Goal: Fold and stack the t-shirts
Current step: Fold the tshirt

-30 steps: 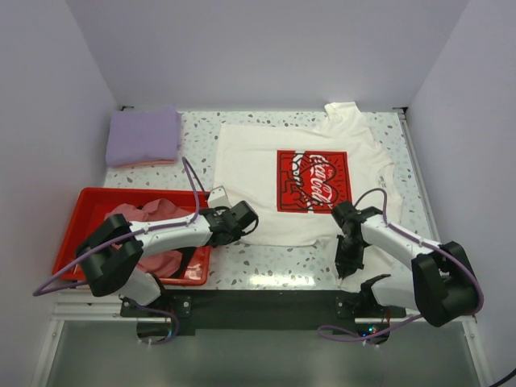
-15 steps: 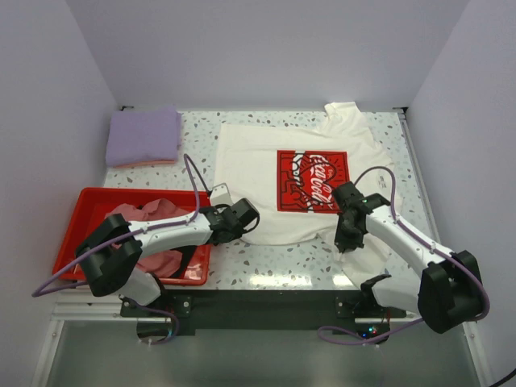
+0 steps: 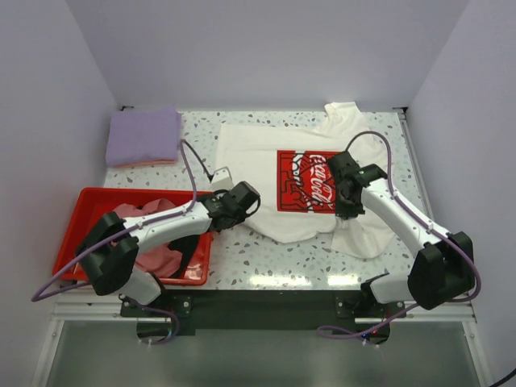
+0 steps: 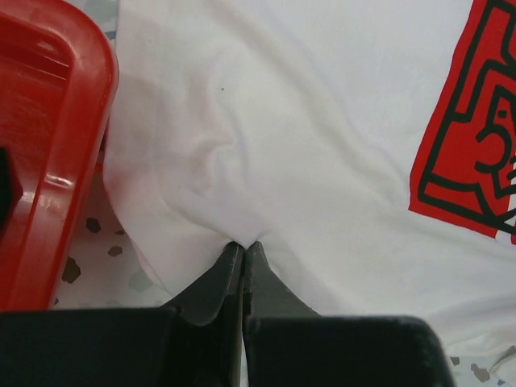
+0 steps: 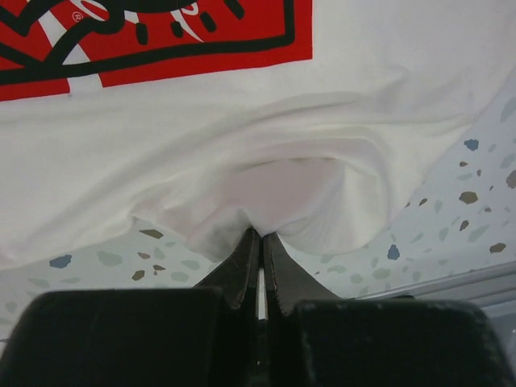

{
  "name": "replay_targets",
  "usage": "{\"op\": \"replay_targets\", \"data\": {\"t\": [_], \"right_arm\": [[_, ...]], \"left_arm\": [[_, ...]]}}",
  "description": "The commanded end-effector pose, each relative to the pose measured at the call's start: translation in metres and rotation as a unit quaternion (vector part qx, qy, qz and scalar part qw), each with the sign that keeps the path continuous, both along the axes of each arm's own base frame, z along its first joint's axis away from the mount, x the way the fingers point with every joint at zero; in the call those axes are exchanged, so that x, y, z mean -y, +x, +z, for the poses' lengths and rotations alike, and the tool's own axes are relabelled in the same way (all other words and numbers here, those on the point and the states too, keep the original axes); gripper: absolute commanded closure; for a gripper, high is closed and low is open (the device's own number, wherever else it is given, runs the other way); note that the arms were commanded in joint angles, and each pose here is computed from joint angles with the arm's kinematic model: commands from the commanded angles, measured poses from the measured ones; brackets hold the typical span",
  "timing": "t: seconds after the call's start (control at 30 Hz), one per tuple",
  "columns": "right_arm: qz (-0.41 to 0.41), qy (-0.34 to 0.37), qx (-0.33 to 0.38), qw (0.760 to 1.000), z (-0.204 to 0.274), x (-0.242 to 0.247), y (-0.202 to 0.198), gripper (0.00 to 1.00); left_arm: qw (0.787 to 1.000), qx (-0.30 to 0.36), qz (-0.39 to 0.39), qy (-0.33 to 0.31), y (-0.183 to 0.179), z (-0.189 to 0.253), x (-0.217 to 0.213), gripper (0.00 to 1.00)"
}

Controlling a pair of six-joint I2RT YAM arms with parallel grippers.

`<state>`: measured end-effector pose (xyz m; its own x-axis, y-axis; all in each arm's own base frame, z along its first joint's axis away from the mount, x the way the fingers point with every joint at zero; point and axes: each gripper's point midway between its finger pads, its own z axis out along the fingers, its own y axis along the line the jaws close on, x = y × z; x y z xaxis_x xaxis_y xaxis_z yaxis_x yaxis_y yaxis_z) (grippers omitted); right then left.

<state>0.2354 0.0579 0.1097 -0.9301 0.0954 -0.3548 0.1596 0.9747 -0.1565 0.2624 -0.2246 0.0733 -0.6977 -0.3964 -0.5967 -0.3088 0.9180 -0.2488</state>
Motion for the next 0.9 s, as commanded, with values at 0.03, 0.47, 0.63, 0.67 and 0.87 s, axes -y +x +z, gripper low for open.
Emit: {"op": "replay_targets", "data": {"t": [0.03, 0.47, 0.63, 0.67, 0.87], "right_arm": [[0.044, -0.041, 0.031, 0.998, 0.019, 0.006, 0.029, 1.0], [0.093, -0.069, 0.077, 0.99, 0.043, 0.005, 0.085, 1.0], [0.075, -0.079, 0.097, 0.989, 0.055, 0.011, 0.102, 1.0], [0.074, -0.078, 0.098, 0.989, 0.055, 0.011, 0.104, 1.0], [0.076, -0.079, 0.1, 0.989, 0.057, 0.014, 0.118, 1.0]], "left_arm": [[0.999, 0.031, 0.002, 0.005, 0.025, 0.02, 0.003, 1.0], [0.999, 0.035, 0.024, 0.015, 0.06, 0.026, -0.007, 1.0], [0.998, 0.049, 0.018, 0.016, 0.08, 0.036, -0.001, 1.0], [0.999, 0.046, 0.016, 0.021, 0.083, 0.034, 0.001, 1.0], [0.998, 0.045, 0.019, 0.033, 0.097, 0.033, 0.001, 1.0]]}}
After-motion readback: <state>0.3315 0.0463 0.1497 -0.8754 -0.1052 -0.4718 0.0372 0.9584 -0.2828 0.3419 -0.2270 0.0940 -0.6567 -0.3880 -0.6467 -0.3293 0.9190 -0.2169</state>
